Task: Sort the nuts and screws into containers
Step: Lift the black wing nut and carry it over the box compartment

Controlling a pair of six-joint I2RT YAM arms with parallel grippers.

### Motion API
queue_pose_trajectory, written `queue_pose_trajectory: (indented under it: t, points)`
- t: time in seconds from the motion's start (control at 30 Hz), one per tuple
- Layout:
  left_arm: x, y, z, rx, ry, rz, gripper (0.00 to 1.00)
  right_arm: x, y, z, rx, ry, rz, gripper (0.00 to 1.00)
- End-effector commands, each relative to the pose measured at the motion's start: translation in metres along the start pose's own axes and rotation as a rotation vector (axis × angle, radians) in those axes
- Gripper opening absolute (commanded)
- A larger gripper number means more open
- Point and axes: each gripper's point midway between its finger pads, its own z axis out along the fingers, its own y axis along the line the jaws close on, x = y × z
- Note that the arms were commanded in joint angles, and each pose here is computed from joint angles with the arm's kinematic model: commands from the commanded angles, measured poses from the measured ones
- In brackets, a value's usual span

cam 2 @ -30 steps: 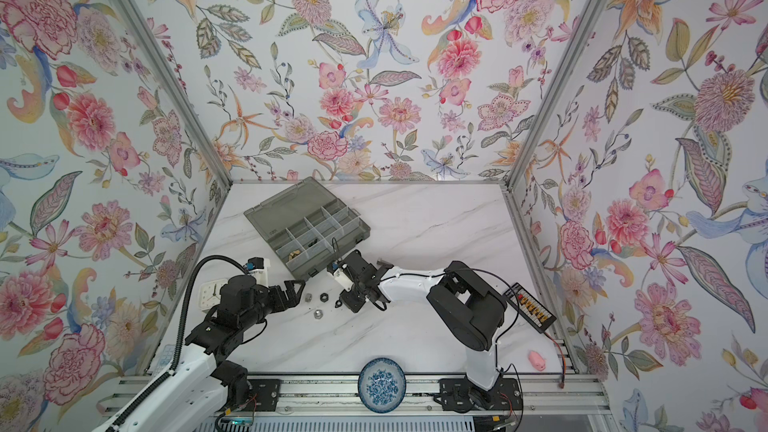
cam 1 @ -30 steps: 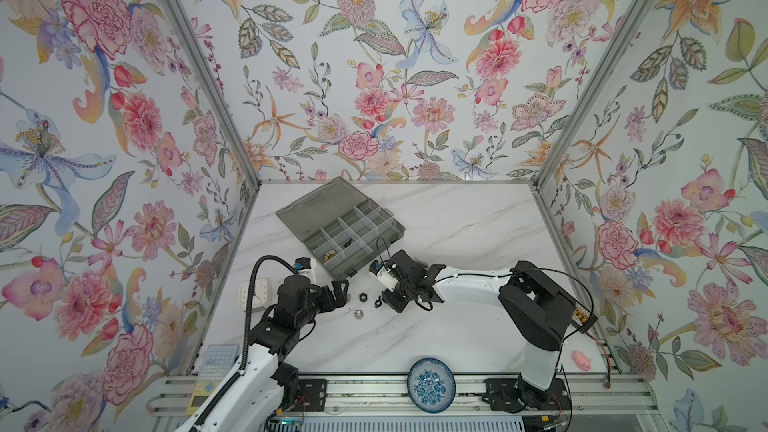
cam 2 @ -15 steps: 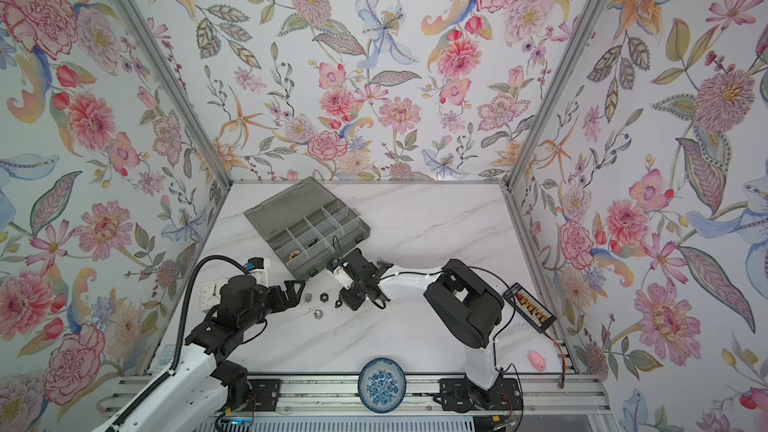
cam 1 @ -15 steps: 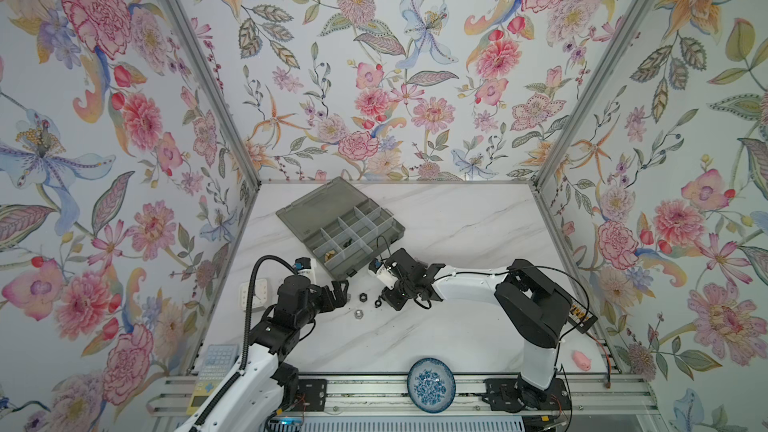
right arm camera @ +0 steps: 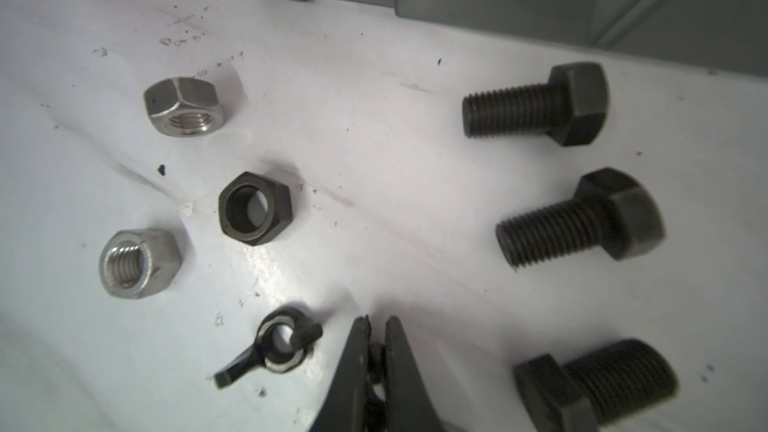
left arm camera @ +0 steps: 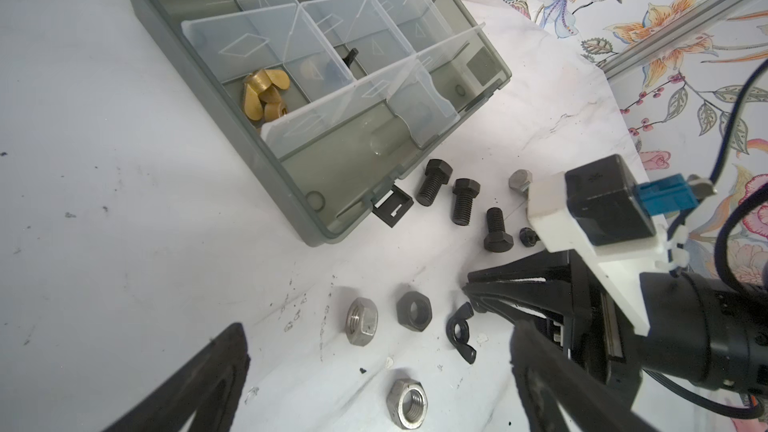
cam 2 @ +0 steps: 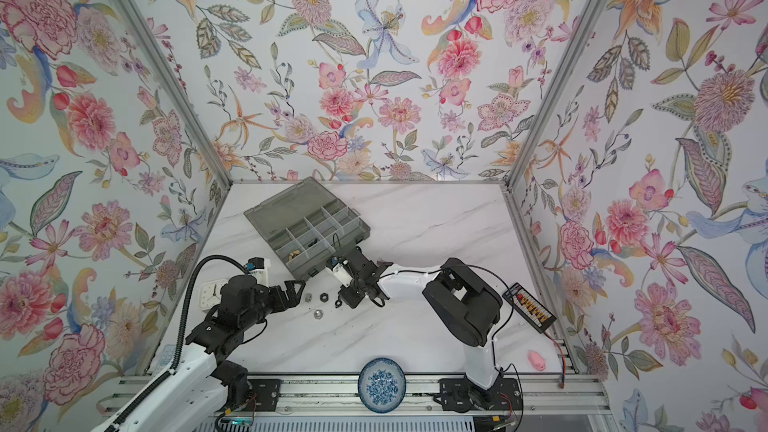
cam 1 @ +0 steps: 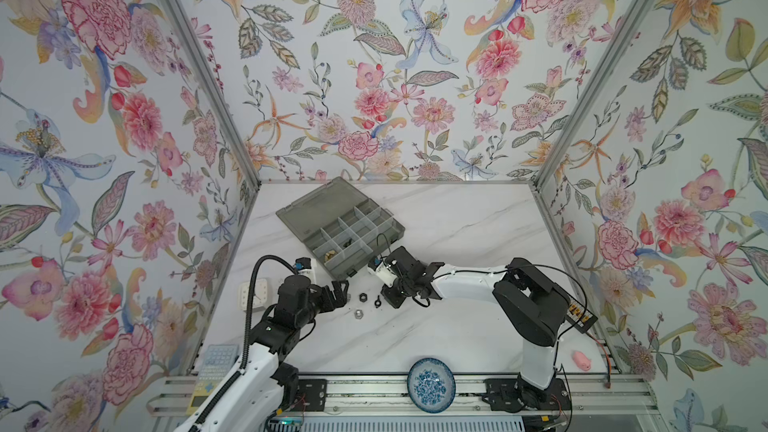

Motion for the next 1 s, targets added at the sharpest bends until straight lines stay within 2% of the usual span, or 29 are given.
queue_pose_trajectory:
  t: [0.0,0.37,0.63,0.97]
  points:
    - [-0.003,0.003,0.0,-0.005,-0.019,-0.006,0.99,-0.002,-0.002,-0.006,-0.007,-0.007,0.011,0.02]
    - [-0.001,0.005,0.001,-0.009,-0.019,-0.012,0.99,-0.054,-0.007,-0.038,-0.035,-0.148,0.007,0.0]
    - [0.0,0.005,0.001,-0.011,-0.018,-0.012,1.0,-0.126,-0.014,-0.064,-0.01,-0.318,-0.056,0.0]
    - [0.002,0.007,0.0,-0.011,-0.017,-0.012,0.99,-0.203,-0.034,-0.056,0.04,-0.502,-0.059,0.0]
